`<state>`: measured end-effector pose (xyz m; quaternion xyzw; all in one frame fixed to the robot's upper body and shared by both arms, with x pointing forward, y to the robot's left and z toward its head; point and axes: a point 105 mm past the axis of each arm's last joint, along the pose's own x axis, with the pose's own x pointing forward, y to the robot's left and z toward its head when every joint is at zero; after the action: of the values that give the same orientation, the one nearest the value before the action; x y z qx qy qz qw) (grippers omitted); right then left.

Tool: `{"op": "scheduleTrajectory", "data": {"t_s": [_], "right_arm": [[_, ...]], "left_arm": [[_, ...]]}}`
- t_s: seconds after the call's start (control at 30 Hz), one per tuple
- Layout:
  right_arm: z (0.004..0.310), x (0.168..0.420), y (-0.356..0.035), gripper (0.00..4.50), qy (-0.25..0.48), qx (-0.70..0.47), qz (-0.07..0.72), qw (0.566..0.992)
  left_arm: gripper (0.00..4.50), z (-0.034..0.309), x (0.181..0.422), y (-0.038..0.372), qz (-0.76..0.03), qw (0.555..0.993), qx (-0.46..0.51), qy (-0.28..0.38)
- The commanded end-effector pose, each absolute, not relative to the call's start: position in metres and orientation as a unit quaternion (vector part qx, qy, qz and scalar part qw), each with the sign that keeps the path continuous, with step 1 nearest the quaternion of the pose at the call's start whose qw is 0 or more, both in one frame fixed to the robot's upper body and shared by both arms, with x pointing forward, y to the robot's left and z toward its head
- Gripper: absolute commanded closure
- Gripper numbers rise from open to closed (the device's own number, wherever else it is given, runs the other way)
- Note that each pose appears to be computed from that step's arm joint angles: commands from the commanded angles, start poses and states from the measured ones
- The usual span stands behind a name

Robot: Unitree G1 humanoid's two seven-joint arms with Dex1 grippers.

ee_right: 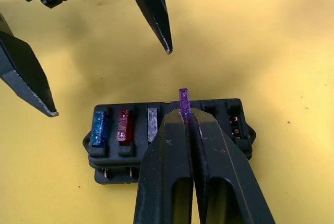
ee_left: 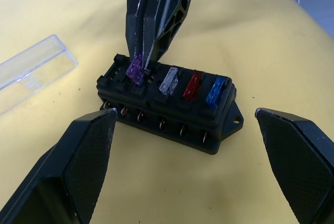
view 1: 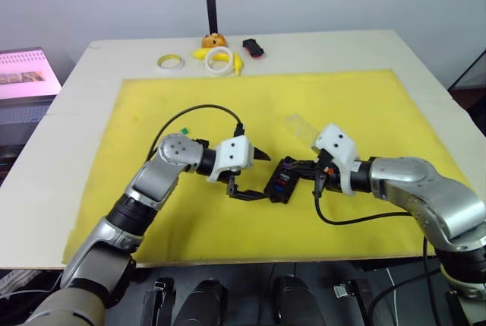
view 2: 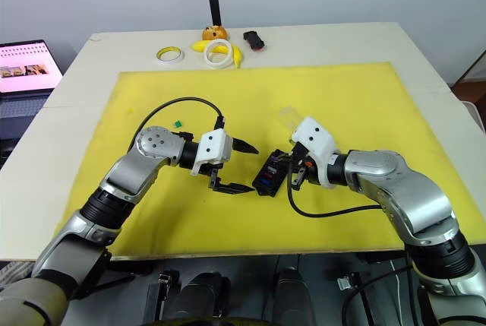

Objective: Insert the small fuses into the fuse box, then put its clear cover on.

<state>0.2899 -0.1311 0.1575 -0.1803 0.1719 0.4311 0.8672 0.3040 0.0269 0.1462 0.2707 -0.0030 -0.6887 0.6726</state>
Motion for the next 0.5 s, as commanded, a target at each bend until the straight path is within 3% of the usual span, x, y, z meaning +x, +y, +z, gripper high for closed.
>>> {"op": "scheduleTrajectory", "data": {"t_s": [0.03, 0.5], "right_arm": [[0.1649, 0.29, -0.1279, 4.47, 0.15, -0.19, 0.429, 0.87], [0.1611, 0.2865, -0.1269, 4.47, 0.154, -0.188, 0.433, 0.868]], "left_arm": [[0.0, 0.1556, 0.3015, 0.0246, -0.689, 0.668, 0.278, -0.024], [0.0, 0.1548, 0.3004, 0.0244, -0.69, 0.667, 0.278, -0.023]]}}
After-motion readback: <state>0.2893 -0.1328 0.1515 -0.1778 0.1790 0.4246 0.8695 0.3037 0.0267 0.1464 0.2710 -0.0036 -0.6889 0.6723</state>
